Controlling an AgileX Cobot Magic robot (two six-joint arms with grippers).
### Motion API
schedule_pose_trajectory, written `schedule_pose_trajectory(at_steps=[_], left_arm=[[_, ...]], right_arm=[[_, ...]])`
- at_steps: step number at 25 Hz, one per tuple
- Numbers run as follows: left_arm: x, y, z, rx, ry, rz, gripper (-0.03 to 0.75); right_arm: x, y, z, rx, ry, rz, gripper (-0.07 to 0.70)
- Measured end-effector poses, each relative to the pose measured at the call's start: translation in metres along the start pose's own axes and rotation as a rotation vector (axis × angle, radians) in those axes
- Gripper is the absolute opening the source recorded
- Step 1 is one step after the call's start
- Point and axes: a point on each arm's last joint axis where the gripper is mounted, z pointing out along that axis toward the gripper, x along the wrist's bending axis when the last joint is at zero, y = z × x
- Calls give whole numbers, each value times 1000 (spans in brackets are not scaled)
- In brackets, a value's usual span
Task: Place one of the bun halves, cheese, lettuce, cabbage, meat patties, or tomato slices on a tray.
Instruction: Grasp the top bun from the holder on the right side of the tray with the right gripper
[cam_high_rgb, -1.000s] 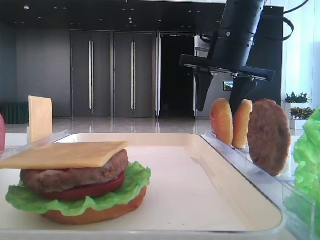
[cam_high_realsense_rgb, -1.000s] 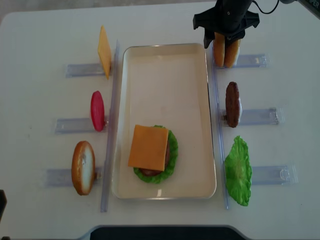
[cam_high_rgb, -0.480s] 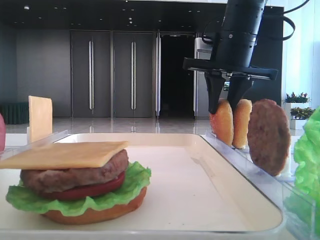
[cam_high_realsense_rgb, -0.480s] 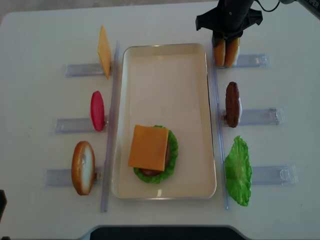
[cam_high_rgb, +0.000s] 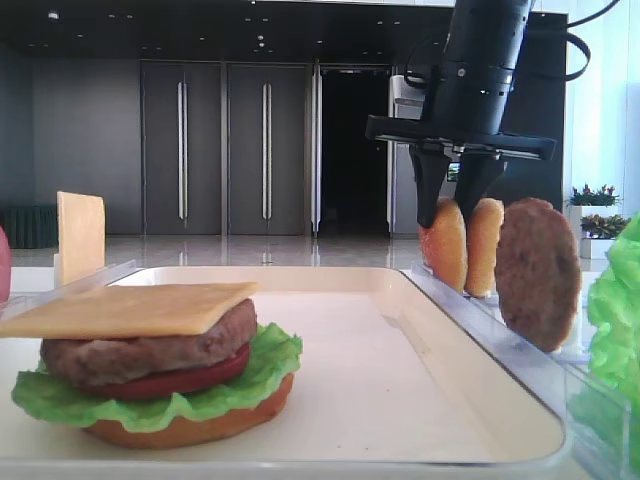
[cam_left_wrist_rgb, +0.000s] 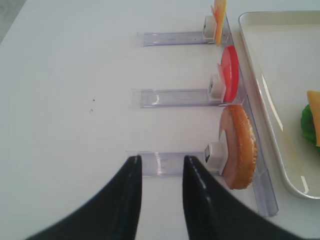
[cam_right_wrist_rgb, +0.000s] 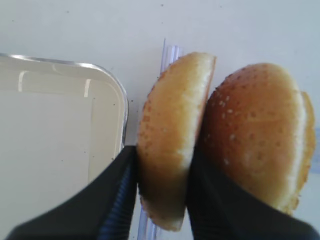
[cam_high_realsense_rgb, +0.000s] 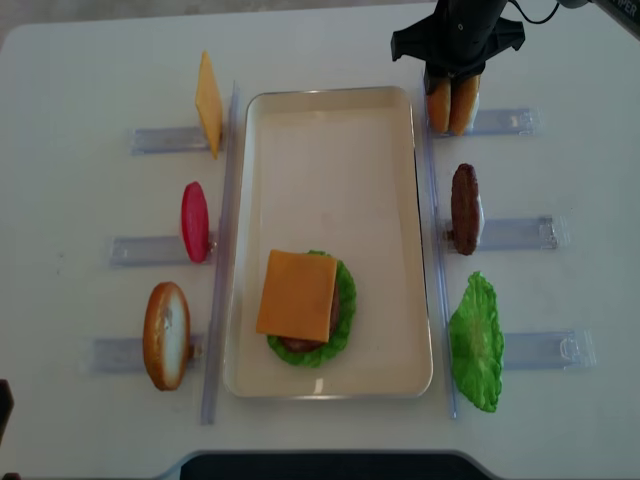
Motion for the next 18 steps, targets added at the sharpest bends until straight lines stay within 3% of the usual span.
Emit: schedule_pose_trajectory(at_steps=[11, 18], left_arm=[[0, 0, 0, 0, 0, 0, 219], [0, 0, 0, 0, 0, 0, 219]], right_arm=[[0, 0, -2, 1, 0, 0, 241], [2, -2, -34, -28, 9, -5, 242]])
